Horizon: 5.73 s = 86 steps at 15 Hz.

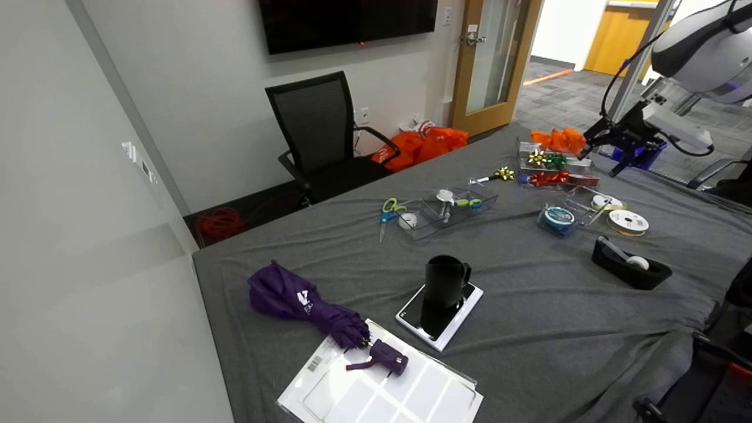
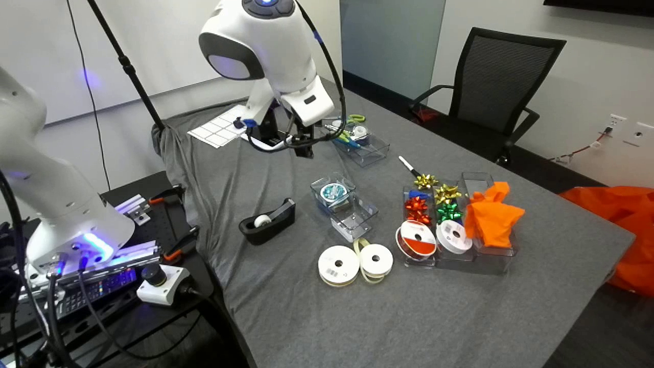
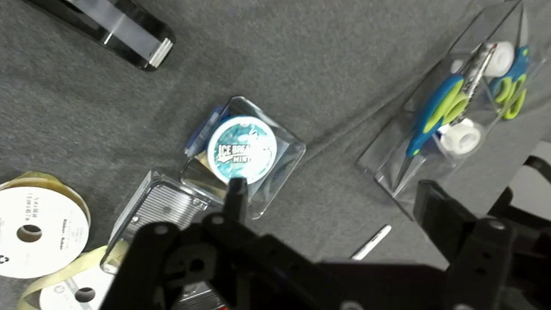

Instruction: Pick up the square clear container and pour out its contents onto the table

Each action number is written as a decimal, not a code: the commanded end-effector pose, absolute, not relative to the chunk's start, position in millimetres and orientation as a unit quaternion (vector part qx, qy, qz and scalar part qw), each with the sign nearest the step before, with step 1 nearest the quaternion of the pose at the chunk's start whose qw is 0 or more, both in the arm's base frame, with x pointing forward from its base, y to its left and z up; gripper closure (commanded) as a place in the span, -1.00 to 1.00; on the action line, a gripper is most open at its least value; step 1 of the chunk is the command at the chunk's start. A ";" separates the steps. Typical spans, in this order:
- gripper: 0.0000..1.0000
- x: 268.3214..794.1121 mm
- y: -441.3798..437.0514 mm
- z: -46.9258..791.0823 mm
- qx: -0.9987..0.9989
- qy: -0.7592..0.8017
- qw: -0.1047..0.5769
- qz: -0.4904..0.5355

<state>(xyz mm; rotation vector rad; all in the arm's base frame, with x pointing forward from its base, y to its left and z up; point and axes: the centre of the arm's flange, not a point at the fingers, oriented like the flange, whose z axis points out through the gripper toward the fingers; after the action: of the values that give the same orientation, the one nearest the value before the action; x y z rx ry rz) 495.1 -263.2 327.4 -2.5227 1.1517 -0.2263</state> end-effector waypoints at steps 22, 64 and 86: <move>-1.00 506.6 -298.4 205.4 -0.741 0.651 0.165 0.012; 0.98 495.0 -194.6 194.7 -0.789 0.606 0.067 0.077; 0.98 511.5 -163.4 184.2 -0.547 0.742 -0.004 0.387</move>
<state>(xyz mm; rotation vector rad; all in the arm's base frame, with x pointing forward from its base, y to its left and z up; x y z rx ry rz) 493.9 -147.0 199.2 -1.8175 2.2669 1.1454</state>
